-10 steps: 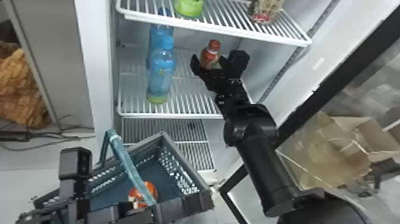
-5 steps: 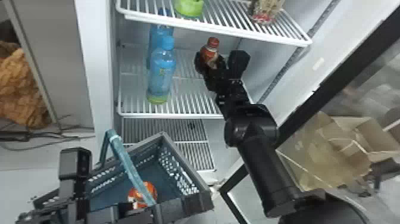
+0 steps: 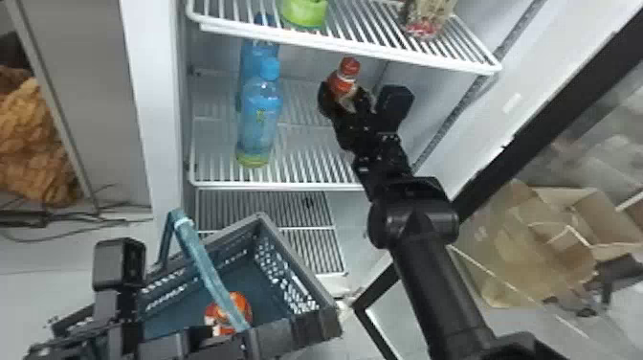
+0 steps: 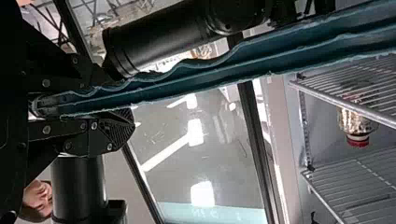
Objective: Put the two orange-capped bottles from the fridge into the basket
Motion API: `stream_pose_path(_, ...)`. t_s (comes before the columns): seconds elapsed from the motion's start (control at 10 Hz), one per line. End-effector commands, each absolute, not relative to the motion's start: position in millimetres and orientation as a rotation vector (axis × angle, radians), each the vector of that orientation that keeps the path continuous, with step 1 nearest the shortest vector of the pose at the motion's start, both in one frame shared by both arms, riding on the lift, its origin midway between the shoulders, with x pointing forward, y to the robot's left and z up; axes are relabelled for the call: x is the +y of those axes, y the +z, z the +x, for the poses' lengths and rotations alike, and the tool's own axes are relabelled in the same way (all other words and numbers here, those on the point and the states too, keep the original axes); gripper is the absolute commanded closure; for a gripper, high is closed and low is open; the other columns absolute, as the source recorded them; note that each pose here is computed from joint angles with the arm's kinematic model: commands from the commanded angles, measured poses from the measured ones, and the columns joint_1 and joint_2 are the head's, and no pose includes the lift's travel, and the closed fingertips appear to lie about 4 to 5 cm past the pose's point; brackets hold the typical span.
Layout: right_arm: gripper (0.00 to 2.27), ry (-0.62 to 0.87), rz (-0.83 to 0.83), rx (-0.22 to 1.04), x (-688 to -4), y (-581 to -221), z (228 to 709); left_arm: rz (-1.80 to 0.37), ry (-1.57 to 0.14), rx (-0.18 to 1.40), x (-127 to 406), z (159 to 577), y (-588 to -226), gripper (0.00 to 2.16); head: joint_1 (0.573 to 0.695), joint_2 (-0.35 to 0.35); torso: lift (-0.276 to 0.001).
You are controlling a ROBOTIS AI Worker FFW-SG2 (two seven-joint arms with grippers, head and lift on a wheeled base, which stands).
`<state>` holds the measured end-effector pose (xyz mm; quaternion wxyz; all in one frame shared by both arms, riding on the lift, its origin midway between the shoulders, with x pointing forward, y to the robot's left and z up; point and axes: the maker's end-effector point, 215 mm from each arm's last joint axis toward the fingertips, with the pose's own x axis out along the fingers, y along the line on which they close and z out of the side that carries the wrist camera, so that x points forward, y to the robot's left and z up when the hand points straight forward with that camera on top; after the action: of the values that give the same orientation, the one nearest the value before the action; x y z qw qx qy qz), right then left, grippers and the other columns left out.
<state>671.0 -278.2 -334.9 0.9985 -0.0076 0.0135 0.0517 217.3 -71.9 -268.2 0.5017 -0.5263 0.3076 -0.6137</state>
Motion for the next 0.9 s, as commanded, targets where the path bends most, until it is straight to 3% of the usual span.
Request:
stream_pose_path(0.0, 0.7, 0.113, -0.008, 0.017, -279, -329, 653, -1.274, -1.482, 0.745, -72, 217, -269, 1.15, 0.695, -0.35, -0.235)
stream_pose_path(0.8, 0.7, 0.254, 0.073, 0.043, -237, -285, 519, -1.274, -1.487, 0.751, -72, 215, -269, 1.15, 0.695, -0.35, -0.235)
